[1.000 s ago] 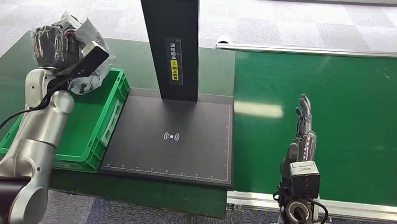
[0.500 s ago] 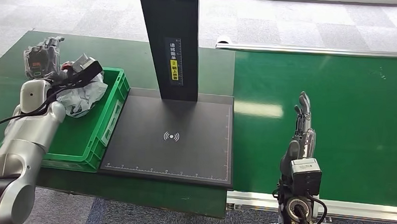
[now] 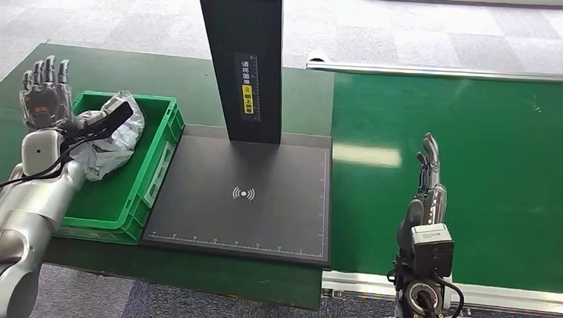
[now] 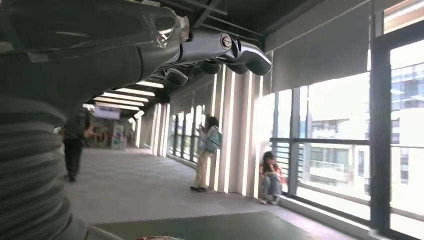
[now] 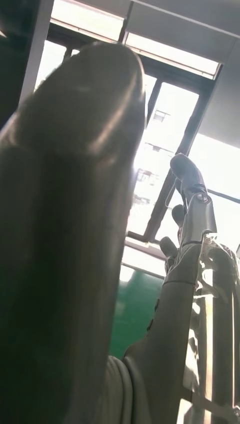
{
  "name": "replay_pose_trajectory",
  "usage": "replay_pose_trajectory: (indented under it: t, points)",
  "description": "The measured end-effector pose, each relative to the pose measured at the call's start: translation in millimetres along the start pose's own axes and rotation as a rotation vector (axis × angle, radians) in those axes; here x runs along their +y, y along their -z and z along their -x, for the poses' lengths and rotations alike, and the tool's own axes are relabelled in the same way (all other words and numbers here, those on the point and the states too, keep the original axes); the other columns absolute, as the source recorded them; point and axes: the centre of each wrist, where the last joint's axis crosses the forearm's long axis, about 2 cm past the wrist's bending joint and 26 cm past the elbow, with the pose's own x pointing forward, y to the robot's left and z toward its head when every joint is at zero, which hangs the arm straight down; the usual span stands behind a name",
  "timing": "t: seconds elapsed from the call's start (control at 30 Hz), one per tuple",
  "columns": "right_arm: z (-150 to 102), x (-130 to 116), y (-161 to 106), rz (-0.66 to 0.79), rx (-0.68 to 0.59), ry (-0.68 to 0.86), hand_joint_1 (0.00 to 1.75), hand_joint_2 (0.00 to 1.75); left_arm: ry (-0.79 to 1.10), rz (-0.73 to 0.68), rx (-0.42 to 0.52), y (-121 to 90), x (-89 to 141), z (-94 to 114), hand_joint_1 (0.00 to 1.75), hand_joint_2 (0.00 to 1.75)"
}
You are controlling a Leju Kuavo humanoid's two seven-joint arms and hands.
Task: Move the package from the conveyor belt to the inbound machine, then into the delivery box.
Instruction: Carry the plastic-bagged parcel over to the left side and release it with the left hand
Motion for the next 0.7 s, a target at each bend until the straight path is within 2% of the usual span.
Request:
replay_pose_trajectory:
  t: [0.17,0.23,0.3,0.37,0.43,0.5,0.63,0.7]
  points:
    - [2.0,-0.5,-4.5,0.002,0.025,-0.009,0.00,0.00,-0.551,-0.088,-0.116,-32.5,-0.1,-40.7,0.00,1.75]
    - [2.6,-0.5,-5.5,0.001,0.031,-0.008,0.00,0.00,-0.677,-0.111,-0.132,-42.2,0.6,-50.8,0.00,1.75]
    - [2.8,-0.5,-5.8,0.001,0.033,-0.008,0.00,0.00,-0.702,-0.122,-0.134,-43.8,1.7,-51.9,0.00,1.75]
    - [6.0,-0.9,-10.3,0.002,0.055,-0.007,0.00,0.00,-0.904,-0.215,-0.173,-72.8,12.7,-69.1,0.00,1.75]
    - [10.0,-1.5,-15.5,0.006,0.080,-0.004,0.00,0.00,-1.168,-0.279,-0.217,-113.9,29.5,-87.1,0.00,1.75]
    - [11.7,-2.2,-17.7,0.009,0.090,-0.003,0.00,0.00,-1.235,-0.254,-0.258,-134.3,33.5,-94.5,0.00,1.75]
    - [13.7,-2.3,-26.7,0.013,0.116,-0.003,0.00,0.00,-1.130,-0.212,-0.282,-166.4,33.3,-108.8,0.00,1.75]
    - [14.4,-2.1,-31.9,0.015,0.128,-0.004,0.00,0.00,-1.215,-0.127,-0.292,-176.5,29.2,-116.6,0.00,1.75]
